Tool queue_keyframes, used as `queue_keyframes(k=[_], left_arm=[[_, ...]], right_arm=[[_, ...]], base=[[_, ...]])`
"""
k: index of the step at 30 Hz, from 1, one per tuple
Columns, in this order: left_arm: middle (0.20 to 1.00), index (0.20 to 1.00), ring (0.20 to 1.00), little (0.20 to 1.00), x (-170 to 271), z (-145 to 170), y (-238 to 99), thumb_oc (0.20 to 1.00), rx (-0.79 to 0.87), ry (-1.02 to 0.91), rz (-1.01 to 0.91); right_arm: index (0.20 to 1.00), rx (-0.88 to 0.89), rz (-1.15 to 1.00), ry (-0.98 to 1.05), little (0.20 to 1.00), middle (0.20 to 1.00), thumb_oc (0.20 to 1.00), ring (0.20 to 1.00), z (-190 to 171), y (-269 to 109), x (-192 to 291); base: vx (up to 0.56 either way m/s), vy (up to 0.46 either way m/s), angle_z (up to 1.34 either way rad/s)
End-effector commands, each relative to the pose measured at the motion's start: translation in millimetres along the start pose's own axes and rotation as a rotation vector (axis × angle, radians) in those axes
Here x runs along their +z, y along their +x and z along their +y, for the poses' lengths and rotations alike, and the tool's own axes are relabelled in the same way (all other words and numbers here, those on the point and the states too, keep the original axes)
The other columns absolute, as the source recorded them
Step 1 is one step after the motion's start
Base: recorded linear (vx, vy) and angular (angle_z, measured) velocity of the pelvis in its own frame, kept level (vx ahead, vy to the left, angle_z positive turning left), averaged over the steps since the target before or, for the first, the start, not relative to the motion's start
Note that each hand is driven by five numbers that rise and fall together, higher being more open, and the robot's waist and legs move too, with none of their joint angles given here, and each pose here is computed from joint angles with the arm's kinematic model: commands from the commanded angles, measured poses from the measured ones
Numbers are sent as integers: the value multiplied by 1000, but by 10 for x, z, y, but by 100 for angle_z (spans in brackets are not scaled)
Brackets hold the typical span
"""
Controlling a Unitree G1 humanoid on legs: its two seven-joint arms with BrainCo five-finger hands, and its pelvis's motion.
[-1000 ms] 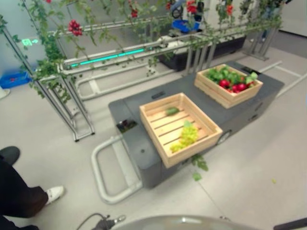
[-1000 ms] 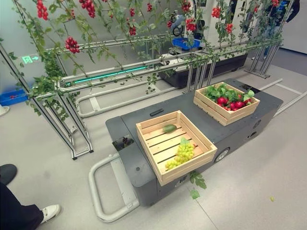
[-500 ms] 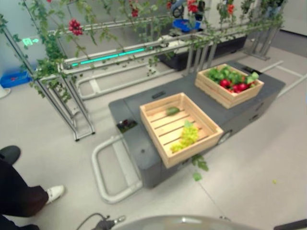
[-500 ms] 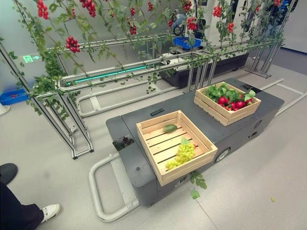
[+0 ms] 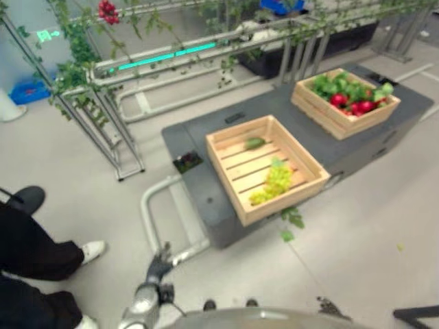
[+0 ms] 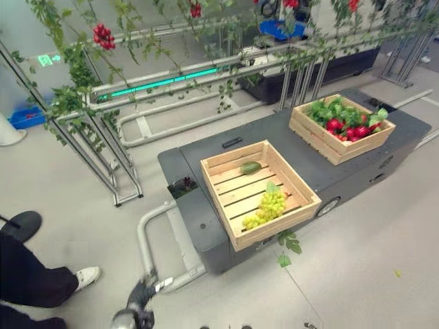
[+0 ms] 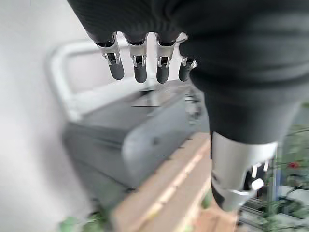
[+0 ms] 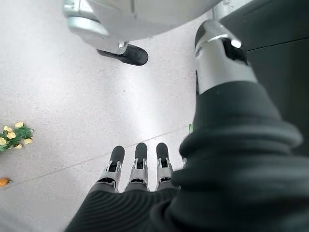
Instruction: Pick up the fruits from the basket on one side to the basket on the other side
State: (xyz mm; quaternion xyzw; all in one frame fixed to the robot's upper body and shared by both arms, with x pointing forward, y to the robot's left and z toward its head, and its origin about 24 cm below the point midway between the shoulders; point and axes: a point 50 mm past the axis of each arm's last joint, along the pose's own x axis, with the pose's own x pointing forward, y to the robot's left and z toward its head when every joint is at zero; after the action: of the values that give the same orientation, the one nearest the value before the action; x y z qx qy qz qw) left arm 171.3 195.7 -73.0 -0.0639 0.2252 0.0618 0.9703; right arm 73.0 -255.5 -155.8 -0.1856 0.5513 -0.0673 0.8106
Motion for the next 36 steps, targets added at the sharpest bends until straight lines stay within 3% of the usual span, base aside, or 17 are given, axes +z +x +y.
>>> queue_keyframes(k=[1,9,13,20,26,31,32,36], left_arm=[[1000,1000,1000,1000,407,104,44,1000,-9,-97,-191],[1000,1000,1000,1000,926,-82,84,1000,-106,-216,-379],[1000,1000,1000,1000,1117,-98,110,1000,-123,-178,-436],[1000,1000,1000,1000,1630,-35,108,1000,-95,89,-613],[1000,1000,1000,1000,1959,-48,109,1000,-82,201,-722],[1000,1000,1000,1000,2525,-313,167,1000,-144,399,-869],[1000,1000,1000,1000,2838,-491,161,1000,-164,482,-964],[1000,1000,1000,1000,3049,-613,237,1000,-146,574,-994]], right_arm=[[1000,-56,-22,27,1000,1000,1000,1000,-178,20,48],[1000,-95,-13,45,1000,1000,1000,1000,-313,41,87],[1000,-81,-14,12,1000,1000,1000,1000,-302,56,131],[1000,-43,-50,8,1000,1000,1000,1000,-169,78,279],[1000,-22,-65,-6,1000,1000,1000,1000,-121,89,360],[1000,-12,-132,24,1000,1000,1000,1000,-104,103,583],[1000,-38,-222,50,1000,1000,1000,1000,-185,103,854],[1000,-56,-221,91,1000,1000,1000,1000,-228,107,874]], base=[[-68,-63,23],[-25,-10,23],[149,17,4],[188,62,-16],[116,119,-29],[47,137,-10],[-207,131,-2],[54,56,0]])
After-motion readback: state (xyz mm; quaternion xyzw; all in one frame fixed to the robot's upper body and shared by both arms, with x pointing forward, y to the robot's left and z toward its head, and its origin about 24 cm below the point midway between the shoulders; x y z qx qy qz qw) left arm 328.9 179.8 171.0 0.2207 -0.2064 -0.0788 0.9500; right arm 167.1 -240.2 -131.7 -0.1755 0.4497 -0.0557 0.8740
